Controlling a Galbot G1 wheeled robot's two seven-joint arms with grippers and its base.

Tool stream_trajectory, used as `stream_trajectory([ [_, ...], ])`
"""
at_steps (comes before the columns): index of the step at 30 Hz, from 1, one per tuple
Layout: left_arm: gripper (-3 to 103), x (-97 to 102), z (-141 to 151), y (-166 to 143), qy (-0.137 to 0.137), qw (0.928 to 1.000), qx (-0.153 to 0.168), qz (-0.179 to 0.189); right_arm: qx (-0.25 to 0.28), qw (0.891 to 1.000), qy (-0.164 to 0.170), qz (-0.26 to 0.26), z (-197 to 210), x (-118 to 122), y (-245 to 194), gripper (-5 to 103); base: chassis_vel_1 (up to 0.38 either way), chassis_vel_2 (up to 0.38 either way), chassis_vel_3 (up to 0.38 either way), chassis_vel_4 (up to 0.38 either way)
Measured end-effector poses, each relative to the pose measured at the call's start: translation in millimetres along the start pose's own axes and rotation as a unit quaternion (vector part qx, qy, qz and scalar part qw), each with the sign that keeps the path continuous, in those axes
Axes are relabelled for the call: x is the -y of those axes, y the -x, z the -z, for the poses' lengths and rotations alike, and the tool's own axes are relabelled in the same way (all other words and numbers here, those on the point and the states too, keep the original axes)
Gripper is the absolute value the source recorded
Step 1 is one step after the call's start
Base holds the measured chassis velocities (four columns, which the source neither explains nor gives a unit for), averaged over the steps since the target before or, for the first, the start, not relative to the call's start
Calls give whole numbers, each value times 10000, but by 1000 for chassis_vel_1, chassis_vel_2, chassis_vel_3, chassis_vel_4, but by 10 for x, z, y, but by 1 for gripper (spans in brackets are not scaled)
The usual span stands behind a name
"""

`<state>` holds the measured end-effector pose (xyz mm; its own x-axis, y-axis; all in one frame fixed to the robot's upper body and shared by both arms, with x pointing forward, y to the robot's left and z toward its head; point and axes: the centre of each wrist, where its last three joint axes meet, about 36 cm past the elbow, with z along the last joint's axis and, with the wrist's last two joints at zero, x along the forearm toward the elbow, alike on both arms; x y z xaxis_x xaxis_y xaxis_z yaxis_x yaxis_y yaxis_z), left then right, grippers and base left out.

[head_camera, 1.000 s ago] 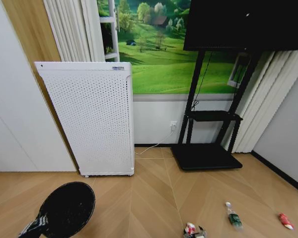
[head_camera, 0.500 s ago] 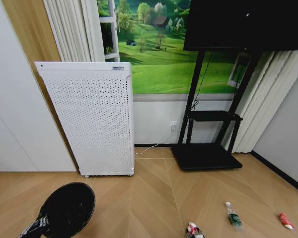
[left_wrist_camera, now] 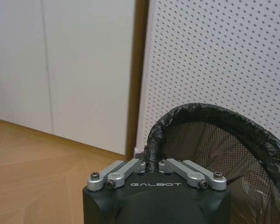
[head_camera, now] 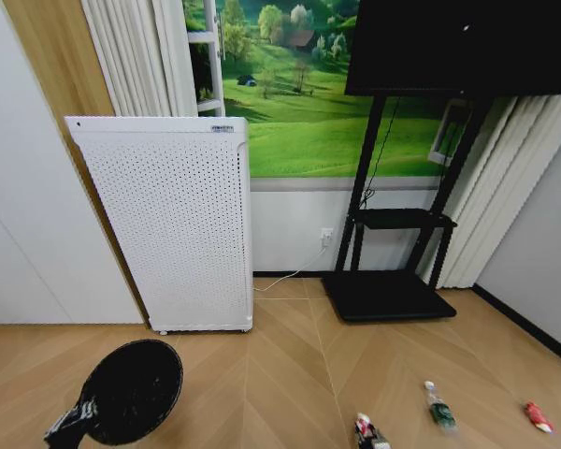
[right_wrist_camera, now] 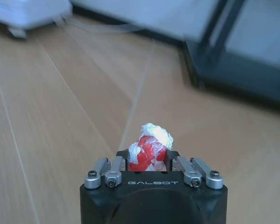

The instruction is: Pick up the trash bin and place the garbage on the floor into it.

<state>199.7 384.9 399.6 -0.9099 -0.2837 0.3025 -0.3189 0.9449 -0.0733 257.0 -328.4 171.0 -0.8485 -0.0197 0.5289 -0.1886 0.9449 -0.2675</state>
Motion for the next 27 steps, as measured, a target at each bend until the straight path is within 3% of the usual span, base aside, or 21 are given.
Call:
stream_trajectory([
  [4, 6, 61, -31, 171, 129, 9993, -130, -323, 571, 9983, -15, 105, 175, 67, -58, 38, 0, 0, 0, 0],
  [7, 6, 196, -56, 471, 316, 9936, -206, -1069, 1011, 9948, 91, 108, 407, 145, -165, 38, 0, 0, 0, 0],
  [8, 6, 196, -56, 471, 316, 9936, -206, -1069, 1011, 9948, 91, 108, 407, 145, -165, 38, 0, 0, 0, 0],
  [11, 6, 315, -6, 758, 257, 9854, -186, -1673, 1321, 9906, 295, 207, 599, 152, -304, 38, 0, 0, 0, 0],
  [12, 6, 315, -6, 758, 257, 9854, -186, -1673, 1321, 9906, 295, 207, 599, 152, -304, 38, 0, 0, 0, 0],
  [14, 6, 362, 87, 888, 195, 9790, -223, -2015, 1578, 9855, 419, 465, 771, 153, -415, 38, 0, 0, 0, 0],
  [20, 6, 365, 57, 1125, 259, 9683, -402, -2453, 1998, 9711, 535, 1189, 1118, 138, -545, 38, 0, 0, 0, 0],
  [27, 6, 677, -146, 1597, 128, 9562, -673, -2846, 2559, 9489, 540, 1764, 1530, 233, -706, 38, 0, 0, 0, 0],
])
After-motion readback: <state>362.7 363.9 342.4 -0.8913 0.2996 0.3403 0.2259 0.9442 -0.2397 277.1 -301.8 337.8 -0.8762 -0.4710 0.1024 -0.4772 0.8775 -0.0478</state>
